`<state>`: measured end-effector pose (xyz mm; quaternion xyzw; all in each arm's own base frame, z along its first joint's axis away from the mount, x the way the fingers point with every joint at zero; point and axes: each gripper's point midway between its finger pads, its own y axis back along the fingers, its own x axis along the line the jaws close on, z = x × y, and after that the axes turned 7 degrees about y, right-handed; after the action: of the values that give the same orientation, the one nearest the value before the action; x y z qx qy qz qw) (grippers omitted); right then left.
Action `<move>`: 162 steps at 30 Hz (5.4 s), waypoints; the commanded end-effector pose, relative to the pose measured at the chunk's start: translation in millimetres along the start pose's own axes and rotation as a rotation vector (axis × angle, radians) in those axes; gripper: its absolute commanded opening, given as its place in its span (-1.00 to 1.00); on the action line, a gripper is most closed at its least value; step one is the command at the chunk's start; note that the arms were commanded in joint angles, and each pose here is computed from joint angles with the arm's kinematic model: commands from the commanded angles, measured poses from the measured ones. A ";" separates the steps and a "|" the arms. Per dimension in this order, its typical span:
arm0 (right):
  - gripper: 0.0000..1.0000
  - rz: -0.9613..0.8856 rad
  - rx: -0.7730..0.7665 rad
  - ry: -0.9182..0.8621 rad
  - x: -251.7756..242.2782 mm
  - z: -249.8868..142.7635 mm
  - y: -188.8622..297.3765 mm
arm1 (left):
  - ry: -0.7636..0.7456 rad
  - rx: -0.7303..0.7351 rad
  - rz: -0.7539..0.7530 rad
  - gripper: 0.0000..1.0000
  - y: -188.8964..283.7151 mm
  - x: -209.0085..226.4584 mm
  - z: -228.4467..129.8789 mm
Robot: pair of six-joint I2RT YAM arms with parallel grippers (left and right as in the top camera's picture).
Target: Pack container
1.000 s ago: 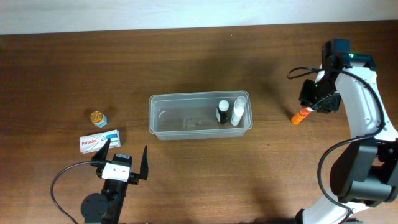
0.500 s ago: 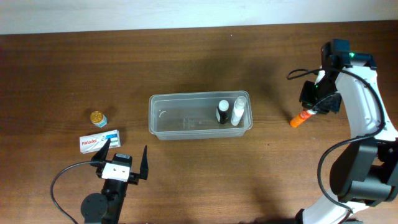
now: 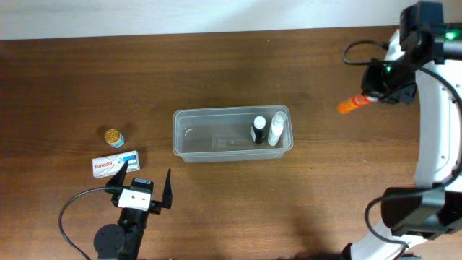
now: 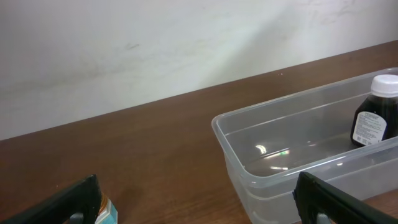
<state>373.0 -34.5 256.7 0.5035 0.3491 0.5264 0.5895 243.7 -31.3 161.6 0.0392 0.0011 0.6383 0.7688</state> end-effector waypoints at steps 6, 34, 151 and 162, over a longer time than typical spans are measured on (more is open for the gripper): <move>-0.66 0.248 -0.199 0.309 112.4 -23.0 85.7 | 0.009 -0.001 0.009 0.99 0.4 1.8 -0.6; -0.65 0.019 0.032 0.599 183.5 -97.2 -25.6 | 0.009 -0.002 0.009 0.99 0.4 1.8 -0.5; 0.97 -0.284 -0.207 -0.267 -87.2 -10.6 80.9 | 0.316 0.802 0.163 0.99 -2.1 46.0 96.3; 0.97 -0.284 -0.207 -0.267 -87.2 -10.6 80.9 | 0.438 1.287 0.135 0.99 -53.3 52.3 22.6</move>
<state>323.6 -118.9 319.8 0.4527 0.2832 0.4051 0.7421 300.5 8.8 199.1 0.3443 0.5132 0.5675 0.5441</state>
